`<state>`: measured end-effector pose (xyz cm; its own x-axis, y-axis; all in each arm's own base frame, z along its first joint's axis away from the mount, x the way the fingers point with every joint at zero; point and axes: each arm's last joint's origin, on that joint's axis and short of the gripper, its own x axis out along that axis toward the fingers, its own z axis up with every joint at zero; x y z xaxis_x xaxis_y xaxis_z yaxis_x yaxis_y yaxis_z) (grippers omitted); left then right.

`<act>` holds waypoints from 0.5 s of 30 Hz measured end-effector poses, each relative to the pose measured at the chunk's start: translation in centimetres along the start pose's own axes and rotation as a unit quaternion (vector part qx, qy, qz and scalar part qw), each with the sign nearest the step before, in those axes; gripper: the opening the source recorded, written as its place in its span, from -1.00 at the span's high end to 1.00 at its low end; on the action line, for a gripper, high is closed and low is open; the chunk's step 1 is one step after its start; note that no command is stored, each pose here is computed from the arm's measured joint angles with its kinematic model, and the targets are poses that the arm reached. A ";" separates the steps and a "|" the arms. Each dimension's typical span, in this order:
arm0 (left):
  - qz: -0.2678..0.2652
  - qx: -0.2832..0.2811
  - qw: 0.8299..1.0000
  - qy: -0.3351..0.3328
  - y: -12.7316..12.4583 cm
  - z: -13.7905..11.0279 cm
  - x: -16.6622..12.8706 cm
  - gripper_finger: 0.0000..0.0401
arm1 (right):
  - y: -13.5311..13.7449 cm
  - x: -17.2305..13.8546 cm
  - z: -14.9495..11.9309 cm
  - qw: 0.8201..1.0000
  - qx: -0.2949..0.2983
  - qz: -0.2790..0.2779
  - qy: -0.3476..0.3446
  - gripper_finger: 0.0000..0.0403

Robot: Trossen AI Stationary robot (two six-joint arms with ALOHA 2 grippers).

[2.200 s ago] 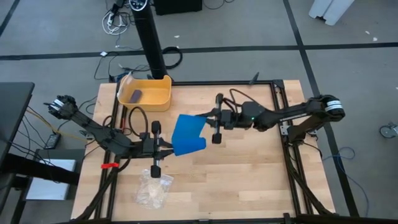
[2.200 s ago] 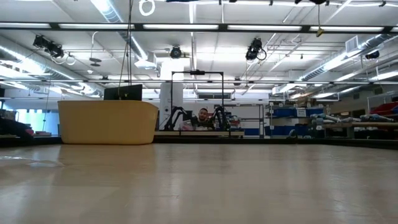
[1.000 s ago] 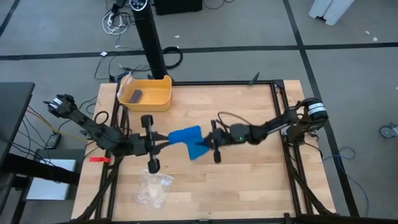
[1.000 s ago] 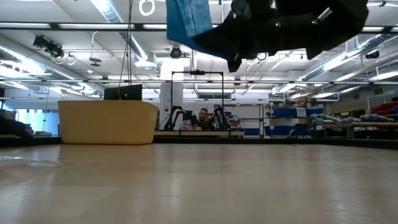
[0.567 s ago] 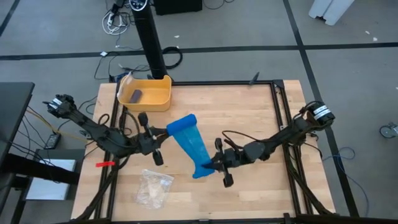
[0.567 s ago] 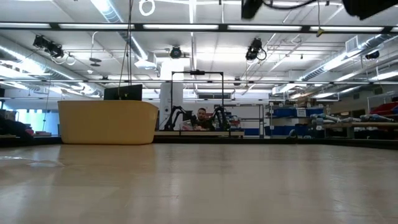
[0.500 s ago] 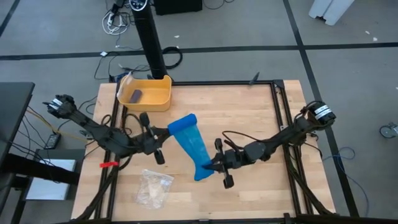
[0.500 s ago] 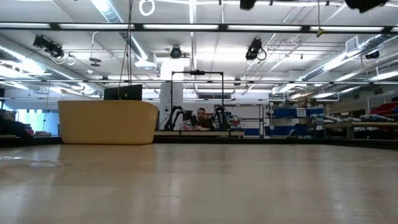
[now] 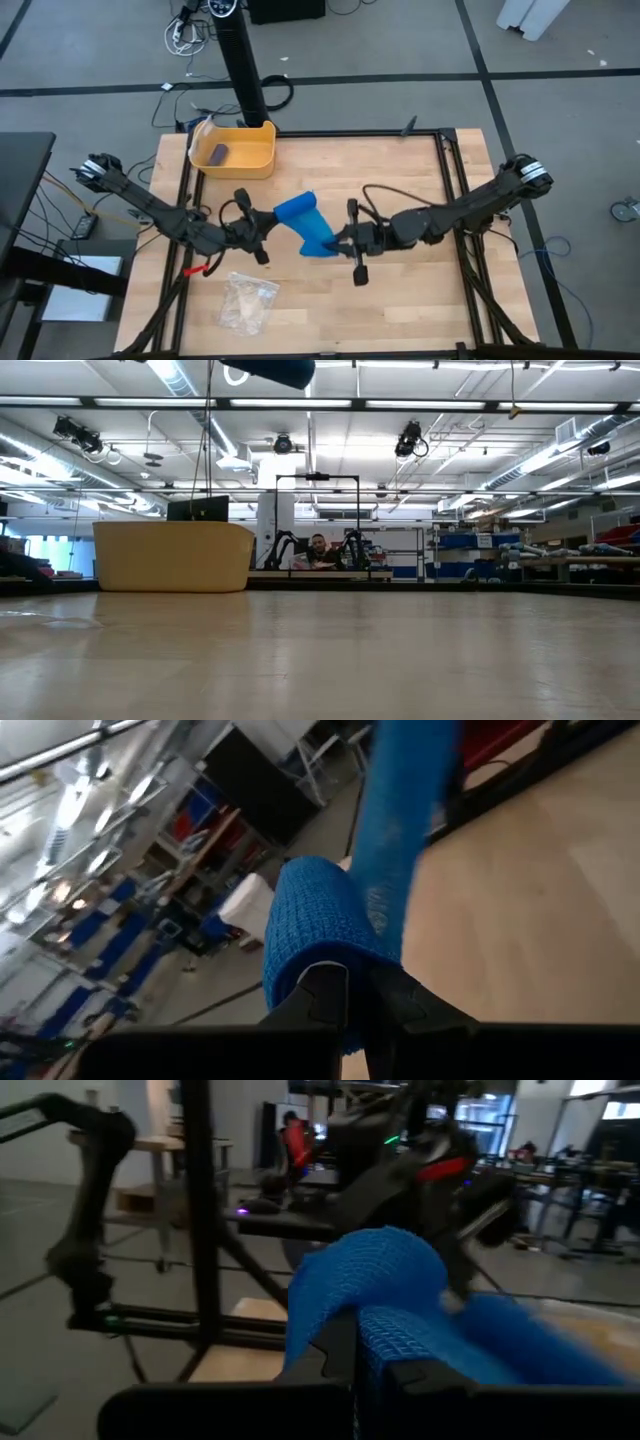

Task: Roll bandage
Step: Roll the blue bandage

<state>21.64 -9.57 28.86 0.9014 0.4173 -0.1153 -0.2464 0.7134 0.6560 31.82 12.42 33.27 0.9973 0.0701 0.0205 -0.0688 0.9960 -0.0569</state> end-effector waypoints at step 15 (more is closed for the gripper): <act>-0.068 0.030 0.996 -0.043 -4.8 1.5 1.1 0.91 | -5.8 0.3 1.2 0.997 0.024 -0.076 0.011 0.96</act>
<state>24.37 -13.38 26.66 0.9527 0.2681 -0.1428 -0.1016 0.7241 0.6822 32.48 6.78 34.75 0.9965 -0.0832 0.0033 0.0833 0.9965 -0.0066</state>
